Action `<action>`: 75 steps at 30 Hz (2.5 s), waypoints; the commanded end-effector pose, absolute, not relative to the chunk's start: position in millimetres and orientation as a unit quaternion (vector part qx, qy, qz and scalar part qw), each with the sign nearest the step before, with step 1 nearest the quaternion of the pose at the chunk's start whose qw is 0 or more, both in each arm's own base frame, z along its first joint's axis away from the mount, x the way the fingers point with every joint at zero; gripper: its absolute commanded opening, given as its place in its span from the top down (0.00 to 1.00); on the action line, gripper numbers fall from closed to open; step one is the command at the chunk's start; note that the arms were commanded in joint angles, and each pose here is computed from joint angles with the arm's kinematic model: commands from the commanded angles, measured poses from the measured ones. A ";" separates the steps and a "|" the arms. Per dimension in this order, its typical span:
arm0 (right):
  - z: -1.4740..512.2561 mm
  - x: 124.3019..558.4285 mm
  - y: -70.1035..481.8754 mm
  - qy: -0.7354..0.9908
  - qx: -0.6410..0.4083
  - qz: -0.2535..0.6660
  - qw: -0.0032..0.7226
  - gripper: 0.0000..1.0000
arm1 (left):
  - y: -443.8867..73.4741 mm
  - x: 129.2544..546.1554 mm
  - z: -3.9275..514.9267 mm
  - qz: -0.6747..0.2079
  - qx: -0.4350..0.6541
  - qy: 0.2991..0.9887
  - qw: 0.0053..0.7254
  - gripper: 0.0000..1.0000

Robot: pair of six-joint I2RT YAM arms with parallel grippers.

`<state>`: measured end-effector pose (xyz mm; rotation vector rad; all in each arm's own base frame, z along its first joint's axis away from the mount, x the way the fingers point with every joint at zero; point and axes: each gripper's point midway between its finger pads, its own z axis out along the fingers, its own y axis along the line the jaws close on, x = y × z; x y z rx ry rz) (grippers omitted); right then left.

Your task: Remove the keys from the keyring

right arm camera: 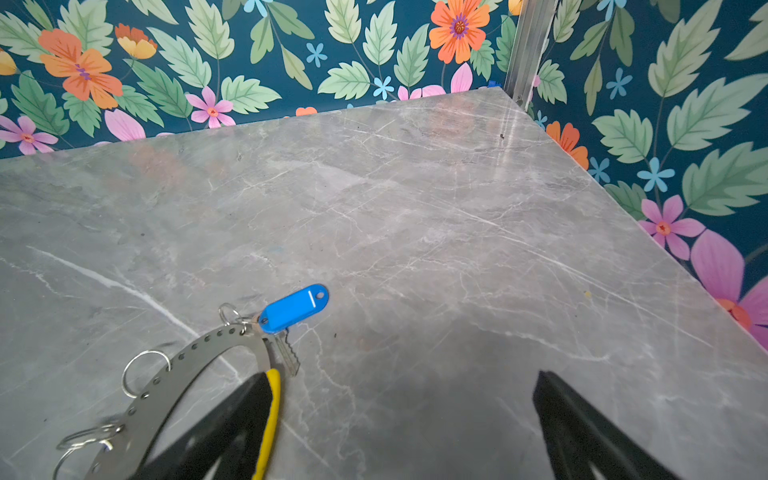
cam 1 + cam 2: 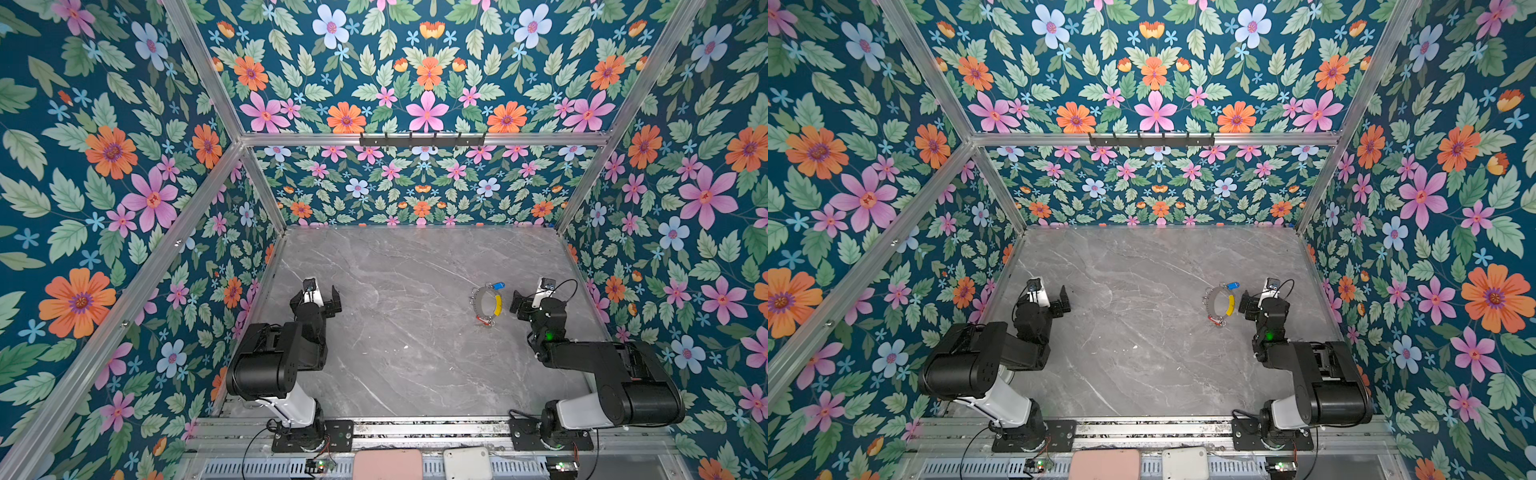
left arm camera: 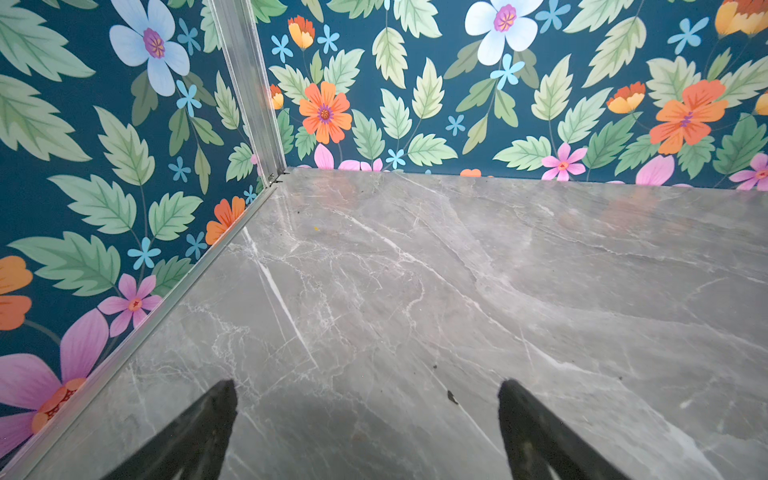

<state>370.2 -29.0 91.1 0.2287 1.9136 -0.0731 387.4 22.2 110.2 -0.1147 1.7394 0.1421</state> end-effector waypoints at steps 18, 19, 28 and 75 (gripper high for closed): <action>98.0 373.5 -28.7 0.809 0.095 -0.031 0.580 0.01 | 22.9 389.0 113.7 0.064 -0.052 0.760 0.645 0.00; 97.8 373.5 -28.3 0.809 0.094 -0.030 0.579 0.01 | 22.8 389.2 114.0 0.063 -0.051 0.759 0.646 0.00; 128.4 361.5 -46.5 0.812 0.148 -0.058 0.562 0.01 | 31.3 388.1 143.4 0.091 -0.078 0.763 0.635 0.00; 64.9 321.2 91.8 0.980 0.027 0.048 0.189 0.67 | -129.7 340.0 138.4 -0.335 -0.158 0.847 0.381 0.27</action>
